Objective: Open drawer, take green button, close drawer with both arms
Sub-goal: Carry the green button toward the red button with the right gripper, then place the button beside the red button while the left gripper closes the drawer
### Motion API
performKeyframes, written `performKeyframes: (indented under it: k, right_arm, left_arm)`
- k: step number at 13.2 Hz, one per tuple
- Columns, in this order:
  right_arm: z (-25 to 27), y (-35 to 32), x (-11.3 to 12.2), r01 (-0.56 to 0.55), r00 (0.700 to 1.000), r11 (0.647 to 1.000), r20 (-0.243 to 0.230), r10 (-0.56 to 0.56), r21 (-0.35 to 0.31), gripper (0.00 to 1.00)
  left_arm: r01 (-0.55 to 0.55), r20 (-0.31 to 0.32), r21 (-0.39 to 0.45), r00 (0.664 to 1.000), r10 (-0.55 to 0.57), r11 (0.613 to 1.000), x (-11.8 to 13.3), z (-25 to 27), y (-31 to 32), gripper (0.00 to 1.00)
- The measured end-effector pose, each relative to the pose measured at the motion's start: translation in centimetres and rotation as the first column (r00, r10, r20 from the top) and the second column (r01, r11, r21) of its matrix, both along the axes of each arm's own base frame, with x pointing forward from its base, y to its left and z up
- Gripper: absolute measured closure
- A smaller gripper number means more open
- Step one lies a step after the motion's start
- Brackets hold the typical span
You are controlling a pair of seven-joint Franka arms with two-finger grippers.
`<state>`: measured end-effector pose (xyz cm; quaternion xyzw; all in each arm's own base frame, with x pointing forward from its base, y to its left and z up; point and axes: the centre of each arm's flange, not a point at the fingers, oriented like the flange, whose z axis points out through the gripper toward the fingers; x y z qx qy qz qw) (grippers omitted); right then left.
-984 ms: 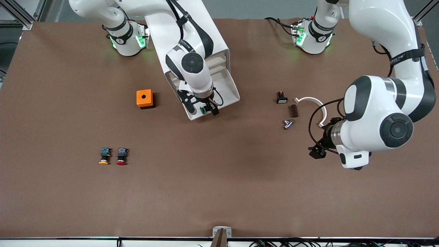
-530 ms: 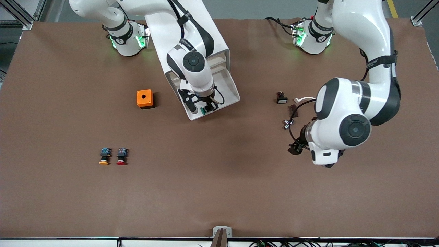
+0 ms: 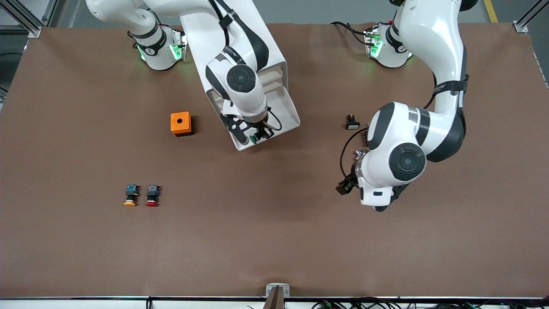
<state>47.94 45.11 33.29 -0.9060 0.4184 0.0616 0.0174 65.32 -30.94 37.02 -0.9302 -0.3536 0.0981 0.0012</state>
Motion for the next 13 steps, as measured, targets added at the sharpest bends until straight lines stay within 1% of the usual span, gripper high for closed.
performKeyframes:
  k: [3,5,7,8,11,13]
  right_arm:
    - [2.9,-6.3,5.8,-0.133,0.990,0.991,-0.035,0.134,0.023,0.61]
    - [3.3,-11.4,8.8,-0.238,0.970,0.971,-0.049,0.239,0.041,0.61]
    - [3.0,-16.7,11.4,-0.333,0.941,0.941,-0.041,0.336,0.065,0.61]
    - [2.8,-19.2,12.5,-0.372,0.926,0.925,-0.034,0.375,0.076,0.61]
    - [0.3,-25.5,15.0,-0.475,0.878,0.874,-0.018,0.479,0.103,0.61]
    - [-3.1,-28.5,16.4,-0.556,0.829,0.824,0.005,0.559,0.113,0.61]
  left_arm:
    - [0.045,0.012,-0.035,0.999,-0.044,0.998,-0.7,-3.2,-3.4,0.00]
    - [0.095,0.020,-0.068,0.995,-0.094,0.993,-1.6,-5.8,-6.1,0.00]
    - [0.128,0.018,-0.100,0.992,-0.127,0.987,-2.9,-8.3,-8.9,0.00]
    - [0.143,0.005,-0.113,0.990,-0.144,0.983,-3.7,-9.5,-10.1,0.00]
    - [0.195,-0.054,-0.139,0.977,-0.204,0.971,-6.8,-12.6,-13.0,0.00]
    - [0.231,-0.077,-0.143,0.967,-0.244,0.962,-9.0,-13.5,-15.1,0.00]
